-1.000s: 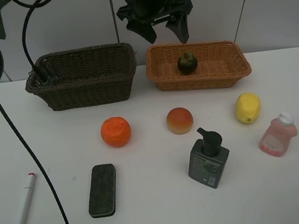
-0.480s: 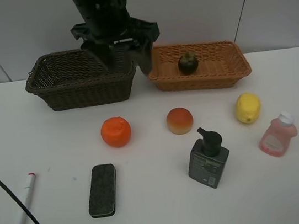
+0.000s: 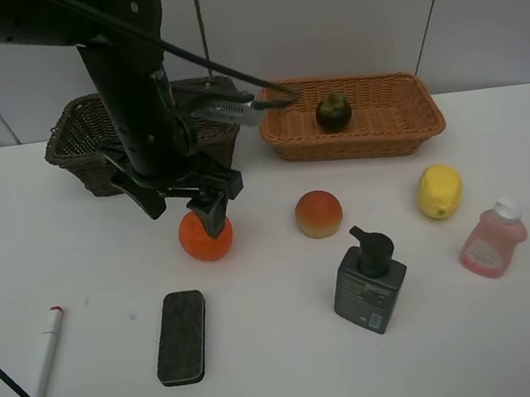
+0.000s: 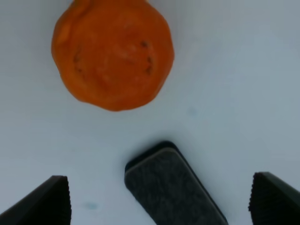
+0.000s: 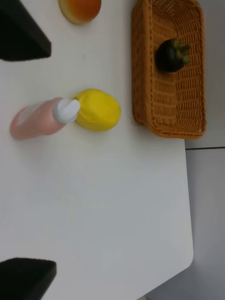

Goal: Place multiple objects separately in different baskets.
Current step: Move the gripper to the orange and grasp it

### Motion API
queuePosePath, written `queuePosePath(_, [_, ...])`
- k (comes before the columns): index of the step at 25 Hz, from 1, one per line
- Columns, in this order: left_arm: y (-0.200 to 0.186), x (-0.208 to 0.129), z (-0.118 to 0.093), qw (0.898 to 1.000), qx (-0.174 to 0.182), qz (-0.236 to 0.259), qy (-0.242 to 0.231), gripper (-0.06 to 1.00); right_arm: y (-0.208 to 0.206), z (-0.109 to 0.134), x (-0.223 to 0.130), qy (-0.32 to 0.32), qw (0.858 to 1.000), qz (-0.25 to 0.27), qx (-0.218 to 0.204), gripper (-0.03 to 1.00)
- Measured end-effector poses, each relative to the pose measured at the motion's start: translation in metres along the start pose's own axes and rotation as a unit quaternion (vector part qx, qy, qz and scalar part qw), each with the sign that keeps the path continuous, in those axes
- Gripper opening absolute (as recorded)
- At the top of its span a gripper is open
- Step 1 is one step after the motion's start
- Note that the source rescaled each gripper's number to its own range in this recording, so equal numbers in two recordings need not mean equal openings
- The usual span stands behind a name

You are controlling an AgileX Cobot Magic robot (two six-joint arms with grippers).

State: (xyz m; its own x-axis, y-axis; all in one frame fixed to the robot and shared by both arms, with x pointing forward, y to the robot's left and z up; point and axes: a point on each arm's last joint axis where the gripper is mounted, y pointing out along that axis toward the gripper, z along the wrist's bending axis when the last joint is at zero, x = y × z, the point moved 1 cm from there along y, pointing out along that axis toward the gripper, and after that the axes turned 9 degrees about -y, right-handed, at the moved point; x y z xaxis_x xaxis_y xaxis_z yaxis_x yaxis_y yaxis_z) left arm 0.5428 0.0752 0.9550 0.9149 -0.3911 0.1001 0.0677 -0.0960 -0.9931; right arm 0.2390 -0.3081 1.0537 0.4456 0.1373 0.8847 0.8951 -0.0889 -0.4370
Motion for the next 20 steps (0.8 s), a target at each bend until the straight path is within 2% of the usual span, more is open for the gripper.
queuePosePath(3, [0.004, 0.004, 0.001, 1.0, 0.002, -0.029, -0.006, 1.0, 0.0, 0.0, 0.0, 0.0, 1.0, 0.0, 0.0, 1.0])
queuePosePath(9, [0.016, 0.011, 0.011, 0.998, 0.048, -0.043, -0.006, 1.0, 0.0, 0.0, 0.0, 0.0, 1.0, 0.0, 0.0, 1.0])
queuePosePath(20, [0.043, 0.02, 0.008, 0.998, 0.033, -0.059, -0.013, 1.0, 0.0, 0.0, 0.0, 0.0, 1.0, 0.0, 0.0, 1.0])
